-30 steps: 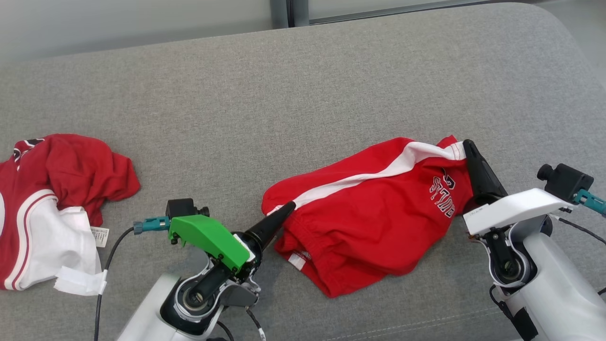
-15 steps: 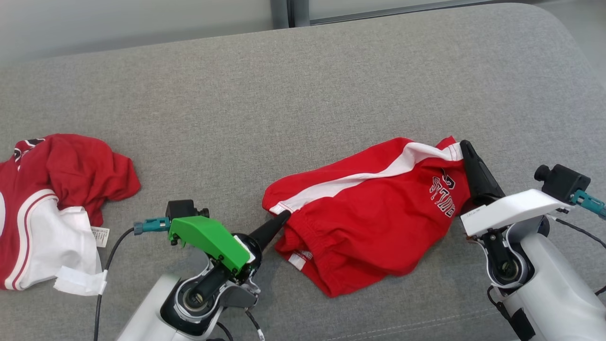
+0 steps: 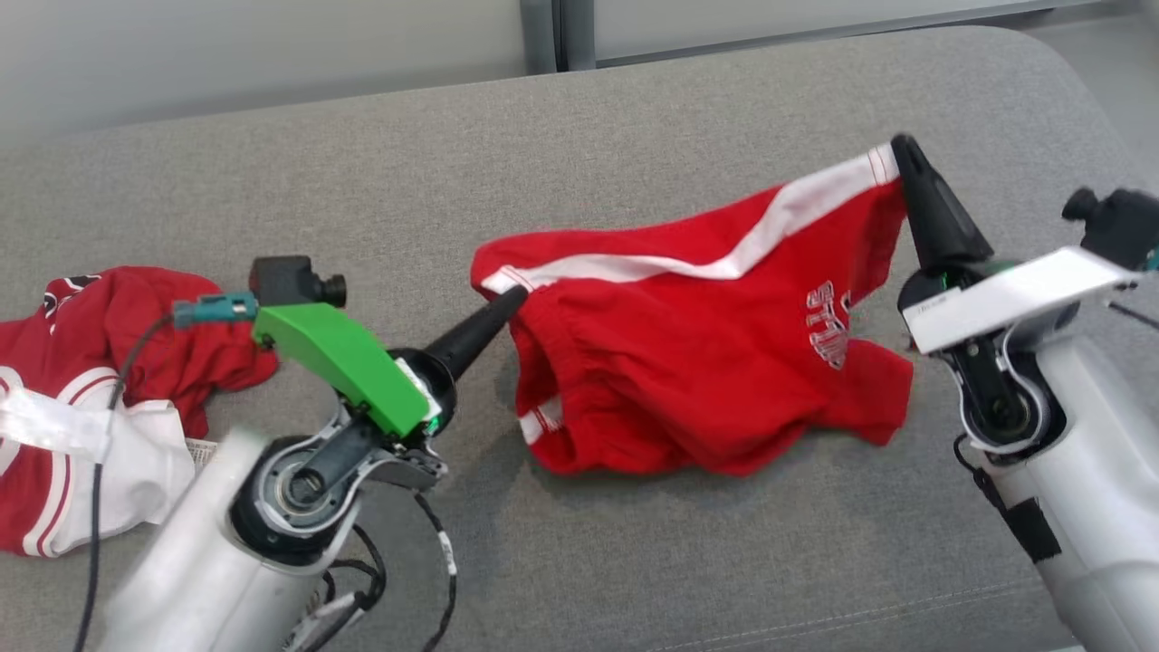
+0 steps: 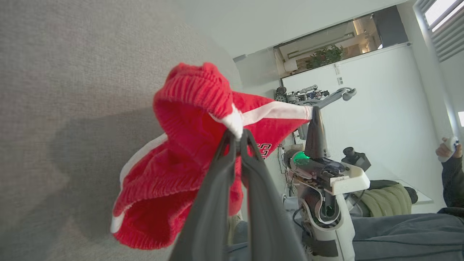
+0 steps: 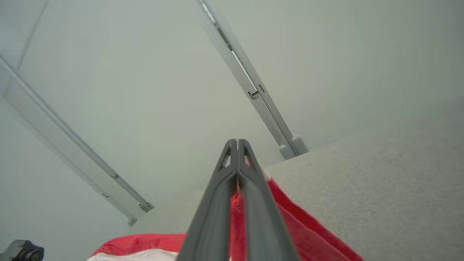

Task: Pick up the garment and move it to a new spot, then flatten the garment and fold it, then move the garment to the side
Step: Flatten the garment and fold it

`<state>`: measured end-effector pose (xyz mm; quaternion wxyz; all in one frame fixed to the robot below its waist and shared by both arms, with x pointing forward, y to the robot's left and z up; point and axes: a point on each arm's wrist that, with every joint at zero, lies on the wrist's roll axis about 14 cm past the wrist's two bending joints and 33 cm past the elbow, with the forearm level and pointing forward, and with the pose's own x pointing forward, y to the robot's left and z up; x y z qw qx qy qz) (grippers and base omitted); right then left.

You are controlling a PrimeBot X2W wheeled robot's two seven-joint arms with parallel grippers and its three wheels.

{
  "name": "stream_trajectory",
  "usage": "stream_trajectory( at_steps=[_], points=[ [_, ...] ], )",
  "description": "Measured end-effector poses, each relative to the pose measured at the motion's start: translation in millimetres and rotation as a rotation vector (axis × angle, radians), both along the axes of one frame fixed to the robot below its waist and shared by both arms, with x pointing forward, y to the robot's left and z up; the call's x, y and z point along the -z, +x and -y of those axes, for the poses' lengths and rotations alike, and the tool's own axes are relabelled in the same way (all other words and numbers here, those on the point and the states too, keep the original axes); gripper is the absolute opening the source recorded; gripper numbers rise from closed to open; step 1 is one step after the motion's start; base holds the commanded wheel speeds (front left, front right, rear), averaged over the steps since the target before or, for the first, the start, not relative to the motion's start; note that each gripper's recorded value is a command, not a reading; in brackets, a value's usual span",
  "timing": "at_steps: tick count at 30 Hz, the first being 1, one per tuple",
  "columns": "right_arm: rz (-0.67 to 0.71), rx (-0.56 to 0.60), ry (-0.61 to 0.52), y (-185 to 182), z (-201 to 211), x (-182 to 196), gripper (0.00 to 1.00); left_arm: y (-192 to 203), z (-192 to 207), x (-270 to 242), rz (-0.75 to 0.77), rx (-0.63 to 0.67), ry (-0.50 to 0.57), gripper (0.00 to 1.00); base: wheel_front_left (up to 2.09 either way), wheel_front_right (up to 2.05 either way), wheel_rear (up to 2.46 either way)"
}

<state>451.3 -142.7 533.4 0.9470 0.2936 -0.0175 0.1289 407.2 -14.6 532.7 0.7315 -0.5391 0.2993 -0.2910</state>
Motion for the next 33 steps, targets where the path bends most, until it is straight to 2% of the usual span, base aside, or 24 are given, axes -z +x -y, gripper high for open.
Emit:
stream_trajectory(
  at_steps=[3,7,9,12,15,18,21,23,28,30,33],
  points=[
    [0.122,-0.071,0.045,8,-15,-55,0.0,6,-13,-28,0.1,0.008,0.019,0.0,0.0,0.0,0.0],
    [0.229,-0.121,0.05,2,-8,-108,0.0,13,-30,-65,0.222,0.028,0.041,0.0,0.0,0.0,0.0],
    [0.244,-0.145,0.072,-5,-7,-119,0.0,8,-31,-75,0.245,0.057,0.035,0.0,0.0,0.0,0.0],
    [0.283,-0.199,0.161,-22,-13,-141,0.0,-6,-22,-95,0.287,0.127,-0.011,0.0,0.0,0.0,0.0],
    [0.322,-0.204,0.224,-39,-2,-157,0.0,-17,-25,-104,0.327,0.159,-0.004,0.0,0.0,0.0,0.0],
    [0.339,-0.176,0.214,-52,22,-166,0.0,-27,-31,-122,0.379,0.177,-0.025,0.0,0.0,0.0,0.0],
    [0.338,-0.1,0.164,-65,57,-166,0.0,-33,-38,-137,0.432,0.179,-0.032,0.0,0.0,0.0,0.0],
    [0.34,-0.061,0.155,-75,75,-167,0.0,-44,-35,-146,0.441,0.216,-0.075,0.0,0.0,0.0,0.0],
    [0.336,-0.117,0.225,-97,68,-172,0.0,-74,-29,-148,0.438,0.326,-0.103,0.0,0.0,0.0,0.0],
    [0.325,-0.123,0.228,-98,67,-171,0.0,-76,-29,-144,0.423,0.338,-0.102,0.0,0.0,0.0,0.0],
    [0.24,-0.1,0.24,-90,73,-154,0.0,-69,-34,-124,0.365,0.348,-0.056,0.0,0.0,0.0,0.0]
  ],
)
